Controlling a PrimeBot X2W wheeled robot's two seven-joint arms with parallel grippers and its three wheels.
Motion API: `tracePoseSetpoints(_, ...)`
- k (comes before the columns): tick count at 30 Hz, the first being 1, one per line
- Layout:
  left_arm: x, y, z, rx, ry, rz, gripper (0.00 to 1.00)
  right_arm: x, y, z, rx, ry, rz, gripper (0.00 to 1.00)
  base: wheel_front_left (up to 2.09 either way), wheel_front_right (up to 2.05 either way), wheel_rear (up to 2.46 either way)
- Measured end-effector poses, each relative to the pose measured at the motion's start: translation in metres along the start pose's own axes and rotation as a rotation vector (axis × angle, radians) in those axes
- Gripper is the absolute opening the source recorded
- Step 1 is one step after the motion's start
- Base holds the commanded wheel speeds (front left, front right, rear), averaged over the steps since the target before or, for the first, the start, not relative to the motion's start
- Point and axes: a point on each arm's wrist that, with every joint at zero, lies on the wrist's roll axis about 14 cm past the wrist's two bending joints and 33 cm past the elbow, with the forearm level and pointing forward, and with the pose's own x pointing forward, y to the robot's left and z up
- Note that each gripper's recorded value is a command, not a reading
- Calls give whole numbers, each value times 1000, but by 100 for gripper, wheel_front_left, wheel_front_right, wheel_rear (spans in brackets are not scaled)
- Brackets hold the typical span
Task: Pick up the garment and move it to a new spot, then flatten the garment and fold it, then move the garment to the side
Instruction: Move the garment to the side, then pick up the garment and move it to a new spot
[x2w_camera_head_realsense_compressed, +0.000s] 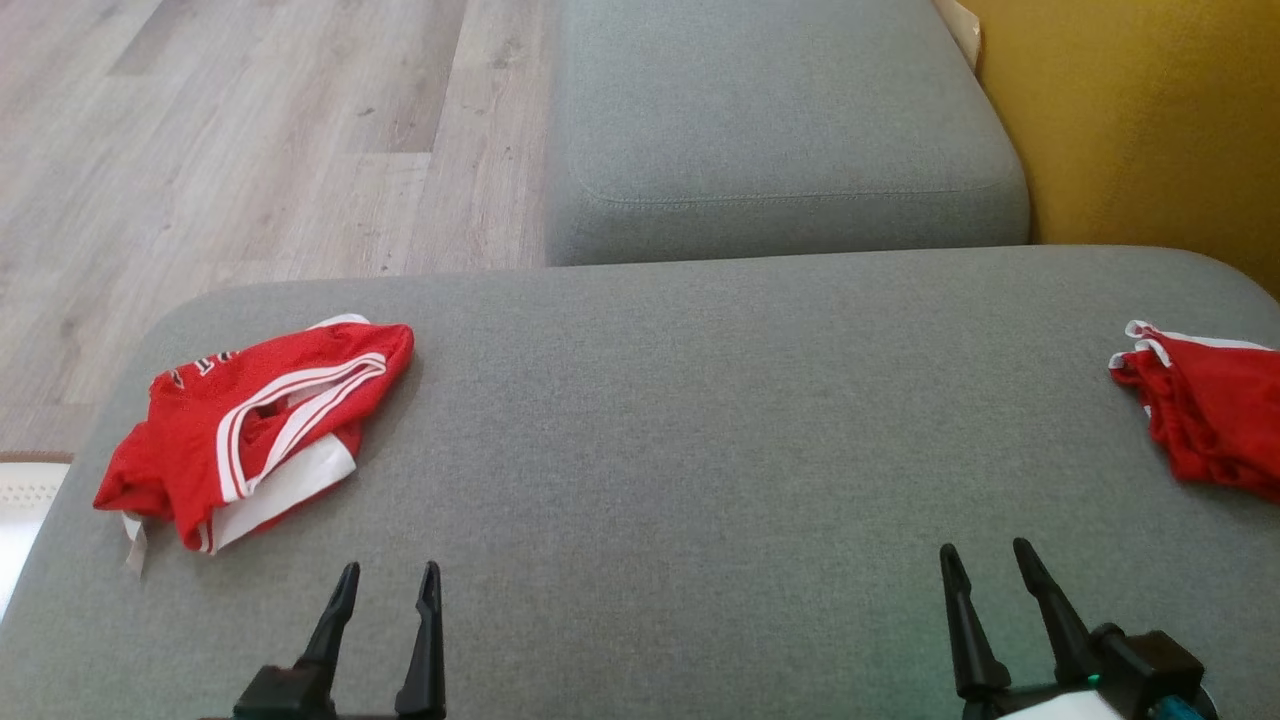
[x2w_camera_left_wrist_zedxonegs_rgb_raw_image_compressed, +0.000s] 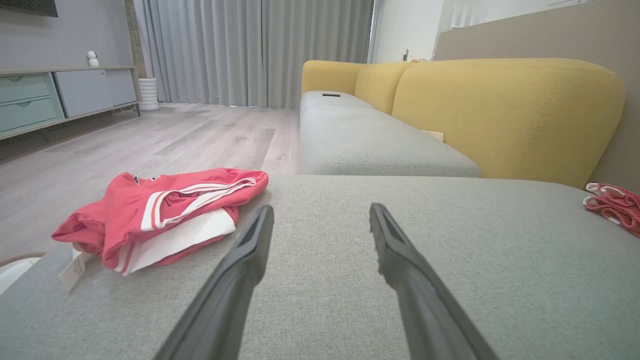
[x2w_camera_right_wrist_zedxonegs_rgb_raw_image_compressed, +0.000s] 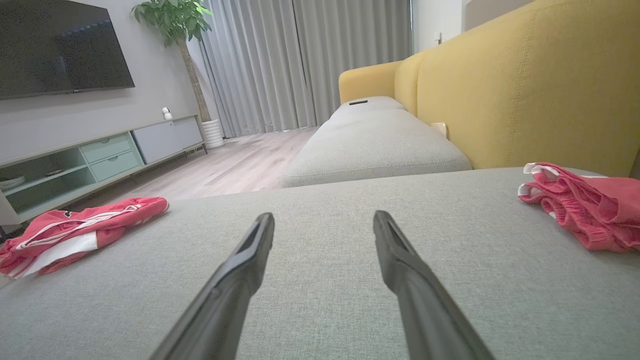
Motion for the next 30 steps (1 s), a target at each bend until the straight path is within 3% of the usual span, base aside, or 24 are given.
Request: tracePoseSetpoints(30,-9,1,-2,15,2,1,100,-9,14,-9,36,24,27,100,0,0,0)
